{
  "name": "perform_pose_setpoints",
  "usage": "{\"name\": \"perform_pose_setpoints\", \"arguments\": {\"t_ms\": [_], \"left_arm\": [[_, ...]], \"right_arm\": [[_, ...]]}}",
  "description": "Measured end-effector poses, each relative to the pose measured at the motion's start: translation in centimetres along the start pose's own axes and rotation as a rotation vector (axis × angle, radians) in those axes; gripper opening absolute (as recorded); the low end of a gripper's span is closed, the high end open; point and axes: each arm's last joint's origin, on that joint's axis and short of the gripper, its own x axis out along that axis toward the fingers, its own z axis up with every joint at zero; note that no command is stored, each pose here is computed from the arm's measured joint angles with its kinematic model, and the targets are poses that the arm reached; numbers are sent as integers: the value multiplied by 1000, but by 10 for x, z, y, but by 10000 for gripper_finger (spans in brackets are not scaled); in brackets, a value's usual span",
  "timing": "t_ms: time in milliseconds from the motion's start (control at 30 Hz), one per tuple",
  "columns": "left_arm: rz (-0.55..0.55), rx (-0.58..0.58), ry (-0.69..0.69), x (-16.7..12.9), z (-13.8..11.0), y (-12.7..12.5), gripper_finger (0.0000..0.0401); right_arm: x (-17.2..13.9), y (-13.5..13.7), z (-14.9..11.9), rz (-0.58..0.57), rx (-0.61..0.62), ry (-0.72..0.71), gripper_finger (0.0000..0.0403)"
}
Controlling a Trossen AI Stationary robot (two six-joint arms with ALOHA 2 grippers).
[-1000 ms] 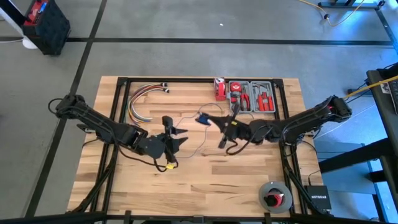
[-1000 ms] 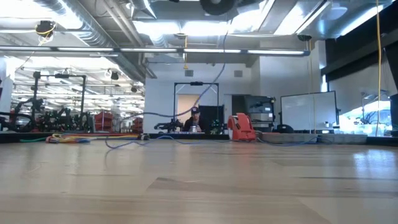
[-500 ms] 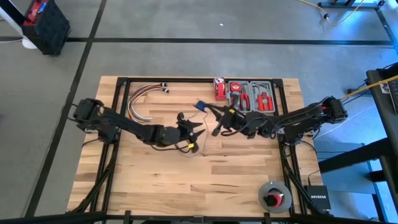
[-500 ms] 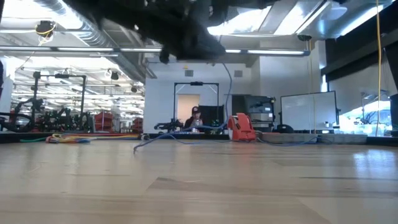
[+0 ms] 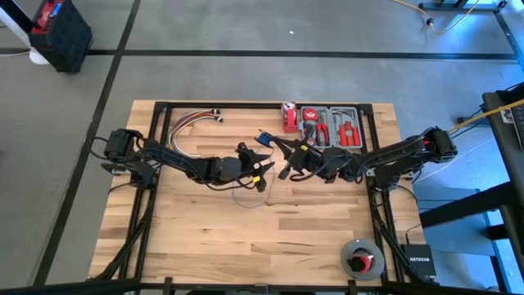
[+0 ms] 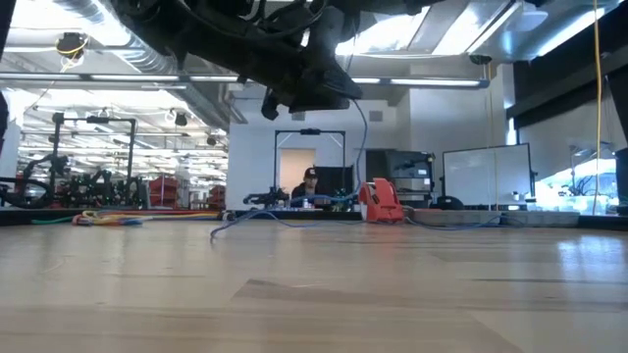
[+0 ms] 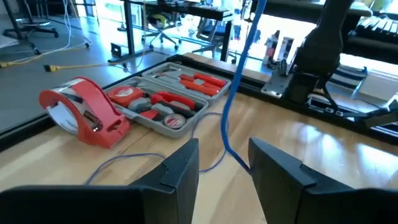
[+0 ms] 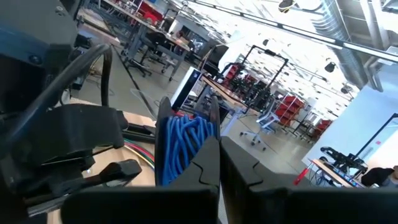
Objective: Coil cords
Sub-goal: Coil the blue wire on the black spool
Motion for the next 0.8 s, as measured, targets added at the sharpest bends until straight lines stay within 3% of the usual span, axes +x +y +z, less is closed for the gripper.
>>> {"name": "perform_pose_setpoints", "arguments": {"t_ms": [167, 367, 600, 800], "left_arm": [[12, 40, 3, 2, 0, 4, 116], [45, 156, 21, 4, -1, 8, 13], [228, 391, 104, -20, 15, 17, 4], [249, 470, 120, -55, 50, 29, 3]], "right_arm": [[0, 0, 0, 1, 0, 0, 1], [-2, 2, 1, 11, 0, -4, 1], [-14, 13, 10, 67, -21, -37, 1], [-20, 20, 14, 140, -50, -68, 1]]}}
